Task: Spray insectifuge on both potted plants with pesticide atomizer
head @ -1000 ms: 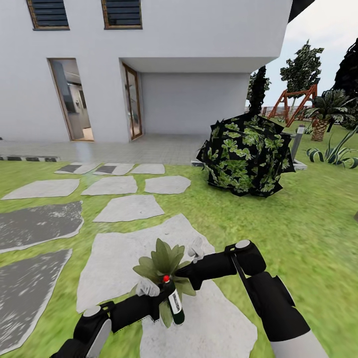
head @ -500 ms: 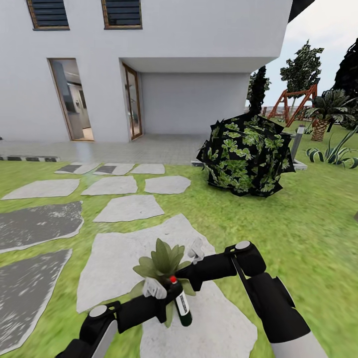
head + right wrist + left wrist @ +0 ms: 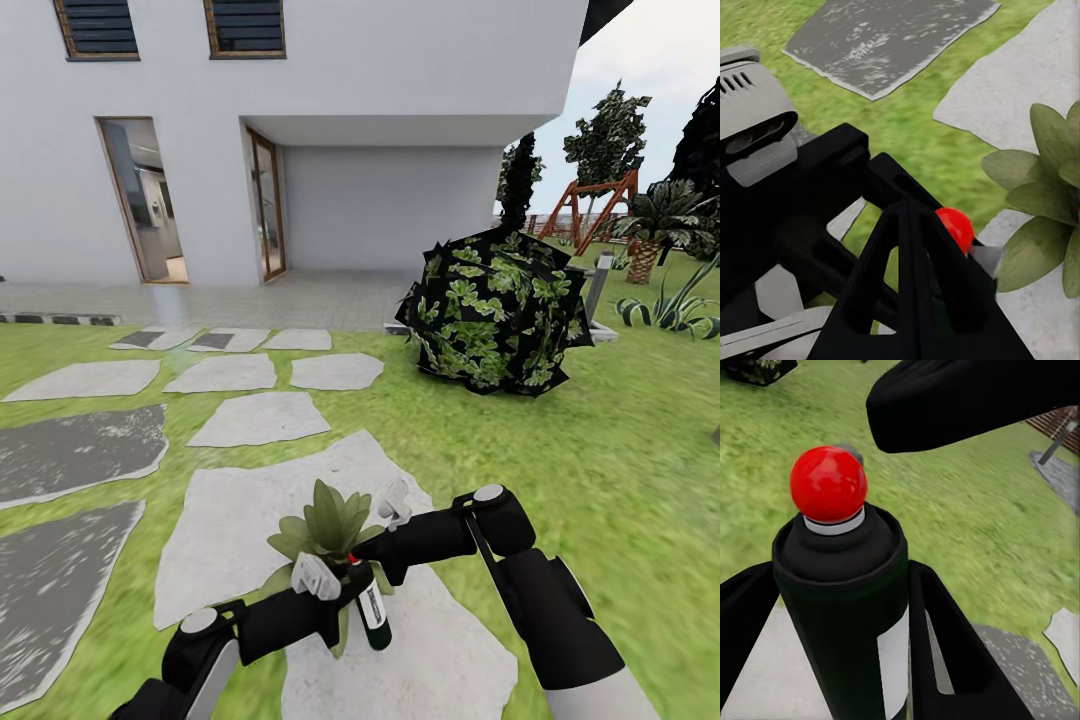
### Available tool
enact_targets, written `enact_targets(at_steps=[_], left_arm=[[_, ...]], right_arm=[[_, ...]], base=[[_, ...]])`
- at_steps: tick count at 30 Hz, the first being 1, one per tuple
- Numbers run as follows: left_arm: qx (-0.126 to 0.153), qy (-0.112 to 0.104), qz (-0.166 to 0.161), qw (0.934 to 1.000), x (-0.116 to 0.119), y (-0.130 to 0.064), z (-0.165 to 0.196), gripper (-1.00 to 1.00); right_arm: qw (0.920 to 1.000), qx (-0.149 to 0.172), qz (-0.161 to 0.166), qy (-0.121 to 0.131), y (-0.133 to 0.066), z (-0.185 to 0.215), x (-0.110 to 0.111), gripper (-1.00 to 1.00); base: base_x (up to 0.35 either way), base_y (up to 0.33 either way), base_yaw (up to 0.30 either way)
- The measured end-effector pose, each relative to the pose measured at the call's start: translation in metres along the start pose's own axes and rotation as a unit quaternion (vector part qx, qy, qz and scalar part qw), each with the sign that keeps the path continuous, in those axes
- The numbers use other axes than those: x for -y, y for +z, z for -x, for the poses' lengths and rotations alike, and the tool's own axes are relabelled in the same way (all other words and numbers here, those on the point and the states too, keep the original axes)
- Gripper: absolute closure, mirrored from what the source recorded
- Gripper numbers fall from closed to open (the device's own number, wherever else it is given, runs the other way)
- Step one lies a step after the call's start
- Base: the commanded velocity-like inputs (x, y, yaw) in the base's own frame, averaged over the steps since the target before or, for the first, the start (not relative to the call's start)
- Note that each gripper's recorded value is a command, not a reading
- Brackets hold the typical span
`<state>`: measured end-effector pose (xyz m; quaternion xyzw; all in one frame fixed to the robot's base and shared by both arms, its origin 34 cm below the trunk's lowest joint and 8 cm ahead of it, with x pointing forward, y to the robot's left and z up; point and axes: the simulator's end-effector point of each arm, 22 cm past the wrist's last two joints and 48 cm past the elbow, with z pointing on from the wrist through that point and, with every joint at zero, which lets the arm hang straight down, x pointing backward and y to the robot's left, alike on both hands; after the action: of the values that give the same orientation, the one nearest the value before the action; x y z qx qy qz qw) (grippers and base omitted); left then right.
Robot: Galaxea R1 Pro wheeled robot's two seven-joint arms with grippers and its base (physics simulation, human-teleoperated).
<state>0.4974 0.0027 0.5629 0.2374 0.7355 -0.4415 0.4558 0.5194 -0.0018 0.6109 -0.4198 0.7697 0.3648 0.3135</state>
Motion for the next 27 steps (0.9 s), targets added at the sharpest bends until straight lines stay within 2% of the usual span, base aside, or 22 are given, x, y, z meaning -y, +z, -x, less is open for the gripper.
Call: enact_targets(at_steps=[18,22,25,27], left_arm=[[-0.003,-0.001,0.005,1.0000,-0.003,-0.002,-0.003,1.00],[-0.019,-0.018,0.032,0.9991,-0.025,-0.008,-0.023,1.00],[-0.025,-0.031,0.090,0.9951,-0.056,-0.014,-0.033,1.00],[-0.033,-0.044,0.118,0.9915,-0.070,-0.016,-0.043,1.00]], right_arm=[[1.0000,0.005,-0.002,-0.001,-0.003,0.003,0.001,1.00],[0.9997,0.017,-0.016,0.008,-0.013,0.006,0.012,1.00],[0.9977,0.043,-0.043,0.029,-0.032,0.012,0.034,1.00],[0.9964,0.054,-0.054,0.036,-0.042,0.014,0.043,1.00]], base=[[0.000,0.000,0.000],[0.000,0.000,0.000],[0.000,0.000,0.000],[0.000,0.000,0.000]])
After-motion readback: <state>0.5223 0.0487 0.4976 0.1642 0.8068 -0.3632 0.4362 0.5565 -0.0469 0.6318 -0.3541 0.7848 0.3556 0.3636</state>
